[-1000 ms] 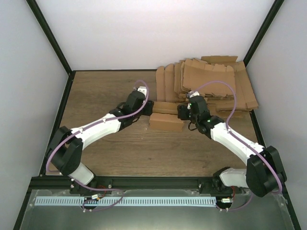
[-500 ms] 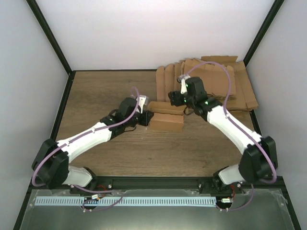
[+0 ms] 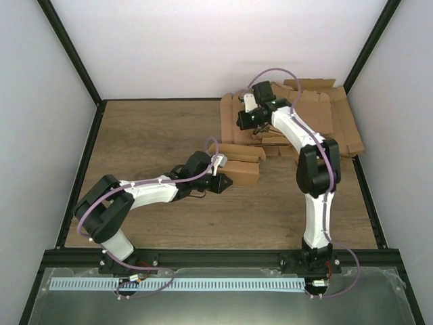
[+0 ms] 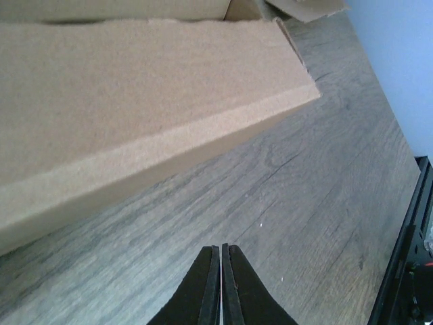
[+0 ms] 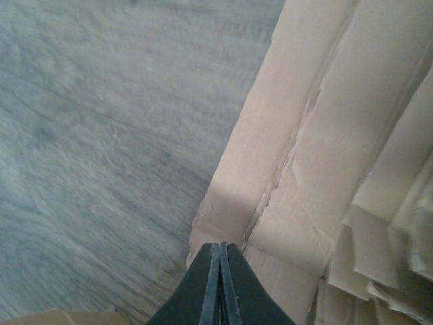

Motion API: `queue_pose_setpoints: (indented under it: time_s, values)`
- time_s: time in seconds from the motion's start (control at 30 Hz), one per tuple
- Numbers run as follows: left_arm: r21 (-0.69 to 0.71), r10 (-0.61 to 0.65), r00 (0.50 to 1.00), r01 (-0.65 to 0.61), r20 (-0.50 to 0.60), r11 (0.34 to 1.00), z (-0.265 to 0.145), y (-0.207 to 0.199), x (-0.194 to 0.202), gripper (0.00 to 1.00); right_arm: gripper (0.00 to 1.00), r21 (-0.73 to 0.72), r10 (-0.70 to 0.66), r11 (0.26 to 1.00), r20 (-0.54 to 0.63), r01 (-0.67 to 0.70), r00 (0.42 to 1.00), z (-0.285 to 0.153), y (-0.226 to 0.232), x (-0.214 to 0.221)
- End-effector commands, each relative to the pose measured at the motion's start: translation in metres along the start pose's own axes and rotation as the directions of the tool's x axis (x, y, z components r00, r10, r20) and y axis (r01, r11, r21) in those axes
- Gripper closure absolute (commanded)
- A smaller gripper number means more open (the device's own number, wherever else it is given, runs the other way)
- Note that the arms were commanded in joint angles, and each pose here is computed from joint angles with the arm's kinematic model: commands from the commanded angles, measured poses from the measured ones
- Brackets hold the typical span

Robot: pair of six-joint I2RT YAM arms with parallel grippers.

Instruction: Fold the paper box

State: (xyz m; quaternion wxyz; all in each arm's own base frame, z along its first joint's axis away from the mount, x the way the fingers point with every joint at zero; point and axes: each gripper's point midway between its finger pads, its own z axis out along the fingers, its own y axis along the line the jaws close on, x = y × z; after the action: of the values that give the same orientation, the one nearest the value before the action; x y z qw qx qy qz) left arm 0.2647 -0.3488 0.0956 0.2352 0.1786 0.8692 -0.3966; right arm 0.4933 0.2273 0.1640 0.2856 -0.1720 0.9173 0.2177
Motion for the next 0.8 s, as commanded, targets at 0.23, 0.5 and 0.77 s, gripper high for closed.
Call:
queue_pose_setpoints:
  time_s: [0.23,0.5,0.77]
  values:
    - [0.040,0.021,0.996,-0.025,0.087,0.999,0.024,-0.001,-0.016,0.96,0.99,-0.124,-0.022,0.992,-0.300,-0.016,0.954,0.024,0.016,0.087]
    - [-0.001,0.041,0.993,-0.041,0.114,0.999,0.033,0.010,-0.019,0.96,0.99,-0.166,-0.048,0.986,-0.324,-0.007,0.945,0.010,0.039,0.114]
    - [-0.027,0.032,0.990,-0.029,0.136,0.999,0.035,0.017,-0.021,0.96,0.99,-0.208,-0.061,0.978,-0.326,-0.008,0.943,-0.001,0.058,0.130]
